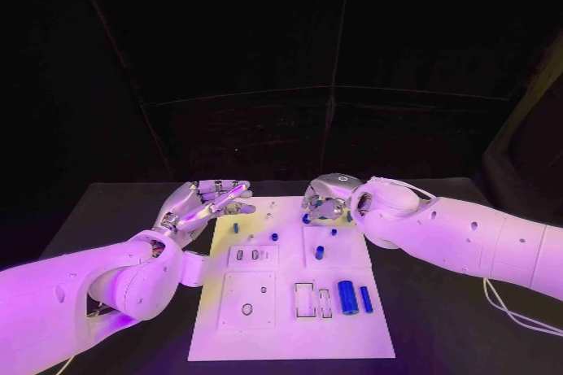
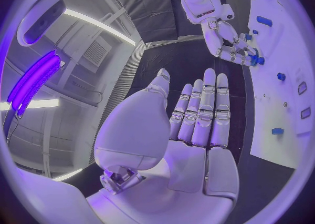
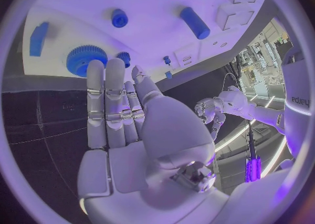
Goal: Assemble the parts on the task board
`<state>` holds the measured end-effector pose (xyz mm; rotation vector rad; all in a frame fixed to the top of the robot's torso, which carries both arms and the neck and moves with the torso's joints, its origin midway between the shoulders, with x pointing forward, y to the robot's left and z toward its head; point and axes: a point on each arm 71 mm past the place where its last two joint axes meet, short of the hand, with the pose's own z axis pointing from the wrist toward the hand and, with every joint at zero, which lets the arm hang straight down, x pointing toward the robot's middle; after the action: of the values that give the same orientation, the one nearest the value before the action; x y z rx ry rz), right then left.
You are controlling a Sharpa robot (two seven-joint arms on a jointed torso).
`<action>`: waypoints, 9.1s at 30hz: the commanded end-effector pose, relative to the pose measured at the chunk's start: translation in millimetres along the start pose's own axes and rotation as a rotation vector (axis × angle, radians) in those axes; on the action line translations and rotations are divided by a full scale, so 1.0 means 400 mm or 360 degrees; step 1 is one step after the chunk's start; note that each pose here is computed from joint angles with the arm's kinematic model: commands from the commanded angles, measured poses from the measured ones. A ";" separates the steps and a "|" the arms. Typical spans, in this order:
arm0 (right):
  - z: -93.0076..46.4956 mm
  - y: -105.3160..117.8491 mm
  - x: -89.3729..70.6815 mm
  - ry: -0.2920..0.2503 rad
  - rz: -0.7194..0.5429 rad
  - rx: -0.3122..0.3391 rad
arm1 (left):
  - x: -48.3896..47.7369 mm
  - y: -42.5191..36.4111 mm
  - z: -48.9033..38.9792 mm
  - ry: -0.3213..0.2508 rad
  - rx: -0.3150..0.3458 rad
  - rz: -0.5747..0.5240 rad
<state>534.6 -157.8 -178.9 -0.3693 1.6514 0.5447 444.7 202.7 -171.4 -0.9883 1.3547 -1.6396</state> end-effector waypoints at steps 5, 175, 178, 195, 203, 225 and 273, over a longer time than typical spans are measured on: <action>0.007 0.002 0.005 0.0079 -0.0067 0.0016 | 0.008 -0.005 0.003 0.0042 0.0001 -0.0011; 0.136 0.160 -0.079 -0.0315 -0.0030 -0.0063 | -0.008 -0.022 0.025 0.0042 -0.0035 -0.0021; 0.137 0.160 -0.078 -0.0311 -0.0030 -0.0059 | -0.009 -0.022 0.025 0.0042 -0.0035 -0.0021; 0.125 0.150 -0.084 -0.0345 -0.0023 -0.0048 | -0.012 -0.021 0.026 0.0042 -0.0040 -0.0020; 0.043 0.080 -0.116 -0.0390 0.0155 0.0018 | -0.023 -0.022 0.023 0.0027 -0.0040 -0.0014; -0.053 -0.084 -0.129 -0.0052 0.0139 0.0382 | -0.033 -0.022 0.021 0.0020 -0.0043 -0.0011; -0.021 -0.069 -0.111 0.0065 0.0043 0.0361 | -0.037 -0.021 0.024 0.0016 -0.0046 -0.0008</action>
<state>549.2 -189.0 -137.5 -0.1728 1.7290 0.3786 458.6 215.1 -164.6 -1.0088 1.3858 -1.6185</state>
